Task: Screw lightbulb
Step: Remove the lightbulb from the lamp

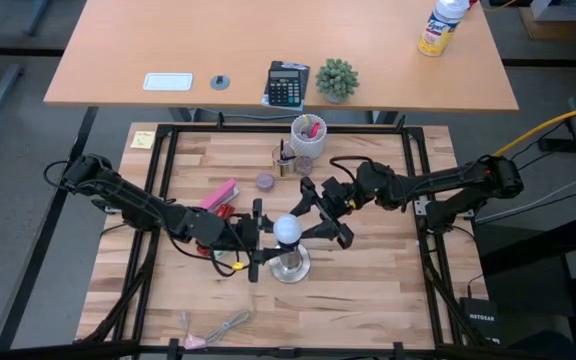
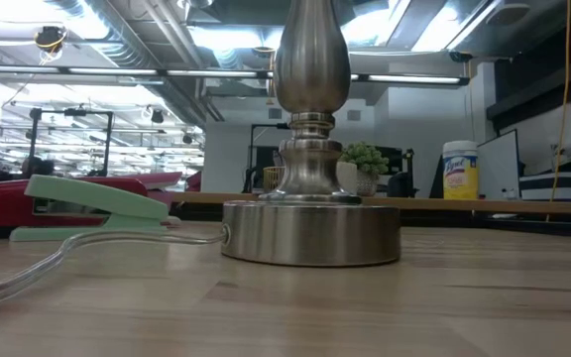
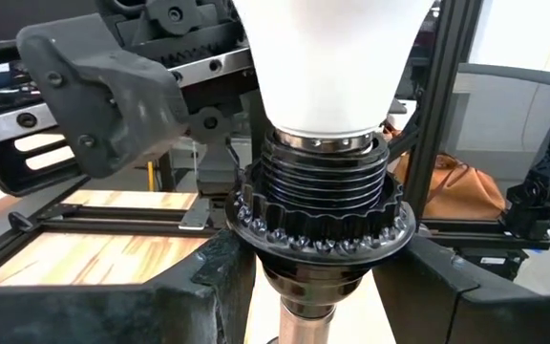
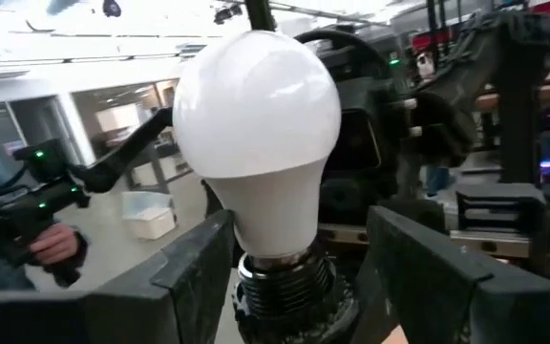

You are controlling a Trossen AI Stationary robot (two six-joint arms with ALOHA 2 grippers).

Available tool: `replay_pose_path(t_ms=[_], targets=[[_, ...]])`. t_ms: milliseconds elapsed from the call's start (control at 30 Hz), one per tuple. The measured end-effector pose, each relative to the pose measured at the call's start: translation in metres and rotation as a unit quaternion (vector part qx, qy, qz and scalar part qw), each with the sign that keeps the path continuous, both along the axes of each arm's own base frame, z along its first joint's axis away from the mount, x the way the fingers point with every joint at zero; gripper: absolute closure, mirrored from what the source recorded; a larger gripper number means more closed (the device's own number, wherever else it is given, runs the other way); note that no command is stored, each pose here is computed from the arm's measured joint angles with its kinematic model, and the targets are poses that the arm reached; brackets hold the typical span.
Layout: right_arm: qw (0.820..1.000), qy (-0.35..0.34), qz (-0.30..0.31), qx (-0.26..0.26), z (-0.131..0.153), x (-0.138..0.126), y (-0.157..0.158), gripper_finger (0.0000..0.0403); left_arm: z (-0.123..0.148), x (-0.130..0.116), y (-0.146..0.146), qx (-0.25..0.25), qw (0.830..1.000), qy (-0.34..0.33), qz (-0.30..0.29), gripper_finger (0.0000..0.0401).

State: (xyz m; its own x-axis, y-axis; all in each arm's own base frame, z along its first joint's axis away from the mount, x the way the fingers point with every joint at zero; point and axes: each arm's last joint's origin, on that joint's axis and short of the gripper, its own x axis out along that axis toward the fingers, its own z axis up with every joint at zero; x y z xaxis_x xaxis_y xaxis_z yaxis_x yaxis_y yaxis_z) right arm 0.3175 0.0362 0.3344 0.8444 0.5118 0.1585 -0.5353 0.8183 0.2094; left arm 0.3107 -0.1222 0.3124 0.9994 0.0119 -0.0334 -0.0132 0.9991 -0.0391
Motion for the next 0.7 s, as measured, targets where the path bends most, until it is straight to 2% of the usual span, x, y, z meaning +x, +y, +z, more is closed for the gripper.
replay_pose_path(t_ms=[267, 500, 700], targets=[[1.0, -0.025, 0.01, -0.015, 0.002, -0.002, 0.016, 0.0157, 0.0, 0.002, 0.004, 0.001, 1.0, 0.001, 0.005, 0.0231], [0.997, -0.024, -0.068, -0.01, 0.0, 0.001, 0.023, 0.0157, 0.0, 0.003, 0.006, -0.001, 1.0, 0.001, 0.009, 0.0231], [0.996, -0.028, -0.086, -0.007, -0.003, 0.004, 0.024, 0.0157, -0.001, 0.003, 0.007, -0.002, 1.0, 0.002, 0.012, 0.0231]])
